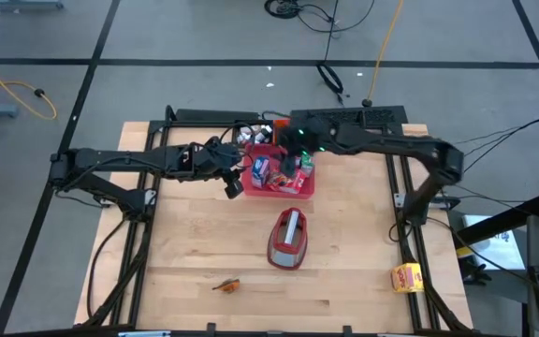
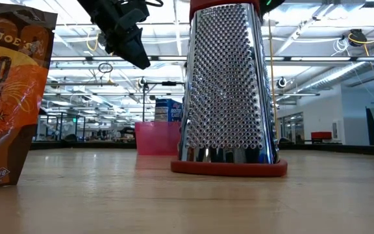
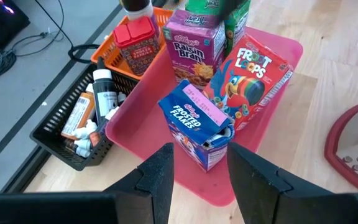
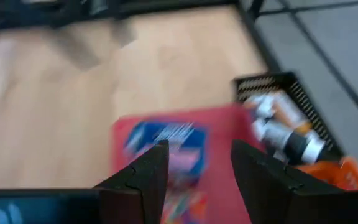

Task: Pick & Place Kitchen Items
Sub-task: Put the yellow cereal box into the pink bin

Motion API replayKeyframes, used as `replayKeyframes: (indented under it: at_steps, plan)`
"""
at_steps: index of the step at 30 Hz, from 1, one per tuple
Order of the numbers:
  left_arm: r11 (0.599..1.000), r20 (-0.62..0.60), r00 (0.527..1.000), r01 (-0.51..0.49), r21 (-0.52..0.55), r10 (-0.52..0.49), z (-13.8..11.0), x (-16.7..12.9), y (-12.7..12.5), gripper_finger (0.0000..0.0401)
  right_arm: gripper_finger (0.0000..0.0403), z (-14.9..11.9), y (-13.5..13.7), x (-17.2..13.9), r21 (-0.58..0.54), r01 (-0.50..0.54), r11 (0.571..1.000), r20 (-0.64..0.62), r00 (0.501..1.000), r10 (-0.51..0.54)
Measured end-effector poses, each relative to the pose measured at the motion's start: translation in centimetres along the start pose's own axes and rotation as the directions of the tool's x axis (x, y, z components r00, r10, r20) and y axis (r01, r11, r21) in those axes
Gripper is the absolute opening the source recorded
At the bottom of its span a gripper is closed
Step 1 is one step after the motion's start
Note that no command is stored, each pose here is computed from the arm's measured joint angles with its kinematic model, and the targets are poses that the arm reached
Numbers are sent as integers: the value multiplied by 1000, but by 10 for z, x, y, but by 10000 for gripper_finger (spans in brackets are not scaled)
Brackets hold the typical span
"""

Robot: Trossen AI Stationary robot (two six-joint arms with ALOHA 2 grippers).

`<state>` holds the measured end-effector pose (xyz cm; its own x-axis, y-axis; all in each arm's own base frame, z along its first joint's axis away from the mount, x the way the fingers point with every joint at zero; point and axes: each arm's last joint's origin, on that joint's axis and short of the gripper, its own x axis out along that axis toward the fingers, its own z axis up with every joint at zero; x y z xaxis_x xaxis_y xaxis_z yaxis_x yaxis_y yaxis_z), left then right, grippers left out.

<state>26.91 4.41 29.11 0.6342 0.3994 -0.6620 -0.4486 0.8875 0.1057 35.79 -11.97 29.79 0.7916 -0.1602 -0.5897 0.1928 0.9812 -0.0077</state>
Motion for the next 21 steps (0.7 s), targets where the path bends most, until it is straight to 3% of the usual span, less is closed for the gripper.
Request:
replayKeyframes:
  at_steps: [9,15,21]
  plan:
    - [1000,-1,1000,0,3,0,0,0,0,150,164,-29,68,-90,16,-151,988,-88,984,152]
    - [1000,-1,1000,0,-1,0,0,0,0,150,164,-73,101,-137,118,-257,959,-120,955,271]
    - [1000,-1,1000,3,-10,-3,0,0,0,150,164,-115,116,-169,268,-333,904,-122,919,375]
